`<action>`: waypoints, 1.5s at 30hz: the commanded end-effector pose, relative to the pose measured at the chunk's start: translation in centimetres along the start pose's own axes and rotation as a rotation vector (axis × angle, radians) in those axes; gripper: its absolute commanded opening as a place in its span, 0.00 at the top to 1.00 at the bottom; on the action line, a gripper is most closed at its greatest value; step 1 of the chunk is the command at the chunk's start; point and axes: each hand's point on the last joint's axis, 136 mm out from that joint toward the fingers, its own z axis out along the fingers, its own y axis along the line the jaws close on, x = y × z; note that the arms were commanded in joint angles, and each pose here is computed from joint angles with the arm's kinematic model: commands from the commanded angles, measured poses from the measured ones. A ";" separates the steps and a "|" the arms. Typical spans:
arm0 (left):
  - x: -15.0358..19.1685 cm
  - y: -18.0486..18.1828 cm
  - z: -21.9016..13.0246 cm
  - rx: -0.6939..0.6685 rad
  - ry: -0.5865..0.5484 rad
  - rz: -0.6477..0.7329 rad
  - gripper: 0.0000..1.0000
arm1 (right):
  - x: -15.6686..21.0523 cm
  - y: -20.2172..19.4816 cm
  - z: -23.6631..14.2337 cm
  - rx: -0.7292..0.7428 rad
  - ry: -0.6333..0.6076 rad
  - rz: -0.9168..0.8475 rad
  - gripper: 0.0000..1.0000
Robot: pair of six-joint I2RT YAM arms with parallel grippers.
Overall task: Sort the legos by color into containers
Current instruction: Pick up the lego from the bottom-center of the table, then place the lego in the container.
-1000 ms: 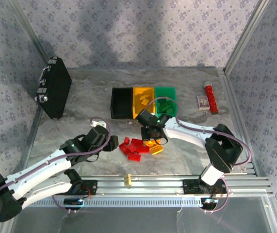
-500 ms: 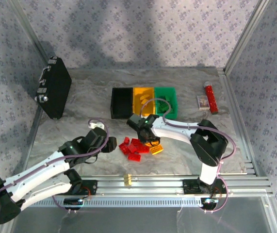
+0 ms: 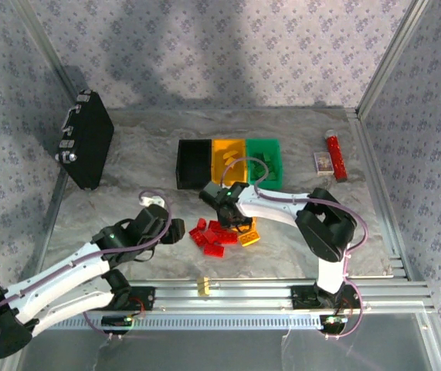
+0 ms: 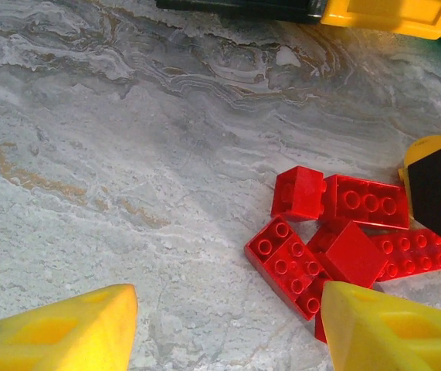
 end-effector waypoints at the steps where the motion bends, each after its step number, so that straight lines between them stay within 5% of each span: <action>1: 0.1 0.6 -0.2 -0.018 -0.010 -0.007 0.35 | 0.0 -0.2 0.5 0.022 0.020 -0.003 0.51; 12: 0.2 0.8 -0.4 -0.020 -0.014 -0.008 0.36 | -1.1 -0.7 -0.3 0.037 -0.017 -0.005 0.70; 30: -0.2 0.7 -0.8 -0.011 -0.028 -0.010 0.36 | -4.6 -2.0 -5.5 -0.046 -0.139 0.021 0.73; 45: 0.3 0.4 -1.4 0.014 -0.020 -0.019 0.37 | -15.3 -5.2 -8.7 -0.135 -0.237 0.097 0.72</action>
